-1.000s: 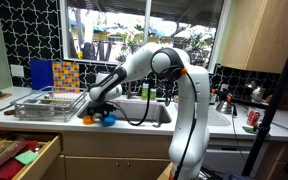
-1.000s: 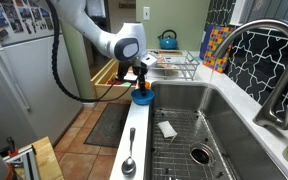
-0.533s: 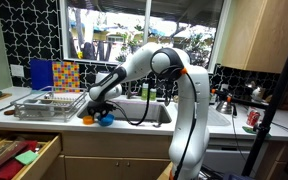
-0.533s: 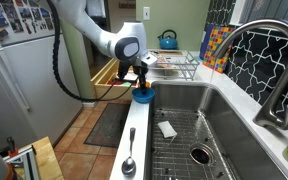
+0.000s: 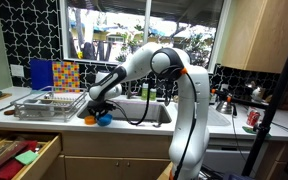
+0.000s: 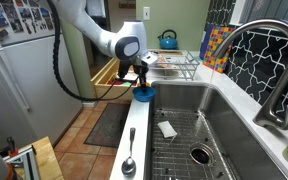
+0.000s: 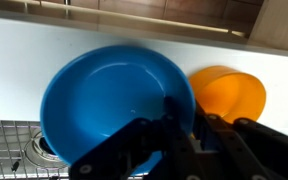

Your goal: Pick up the two bowls in front of the sink and rotate them then set them back down on the counter.

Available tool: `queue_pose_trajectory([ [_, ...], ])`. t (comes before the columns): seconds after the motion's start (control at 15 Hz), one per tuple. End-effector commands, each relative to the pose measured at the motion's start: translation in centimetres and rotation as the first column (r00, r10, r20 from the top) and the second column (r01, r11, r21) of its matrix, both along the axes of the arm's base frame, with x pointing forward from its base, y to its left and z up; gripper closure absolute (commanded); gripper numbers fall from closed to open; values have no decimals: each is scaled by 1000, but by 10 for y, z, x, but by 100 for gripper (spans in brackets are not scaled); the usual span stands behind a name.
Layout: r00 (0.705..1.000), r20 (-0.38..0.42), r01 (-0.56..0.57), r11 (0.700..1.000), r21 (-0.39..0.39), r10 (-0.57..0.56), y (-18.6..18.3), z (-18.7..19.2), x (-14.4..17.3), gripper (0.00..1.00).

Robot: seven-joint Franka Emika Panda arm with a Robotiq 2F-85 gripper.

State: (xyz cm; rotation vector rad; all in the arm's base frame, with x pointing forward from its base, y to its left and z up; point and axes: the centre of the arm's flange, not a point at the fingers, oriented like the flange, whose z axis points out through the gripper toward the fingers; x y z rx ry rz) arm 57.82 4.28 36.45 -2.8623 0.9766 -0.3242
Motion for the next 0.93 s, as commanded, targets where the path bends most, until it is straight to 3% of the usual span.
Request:
queue_pose_trajectory([
  [0.0,1000,-8,9,1000,2,-9,3,5,-1,96],
  [0.07,1000,-2,2,1000,-2,-2,3,11,-2,100],
  [0.6,1000,2,-23,1000,4,23,11,29,-6,98],
  [0.87,998,-25,-58,998,-14,58,17,65,-16,98],
])
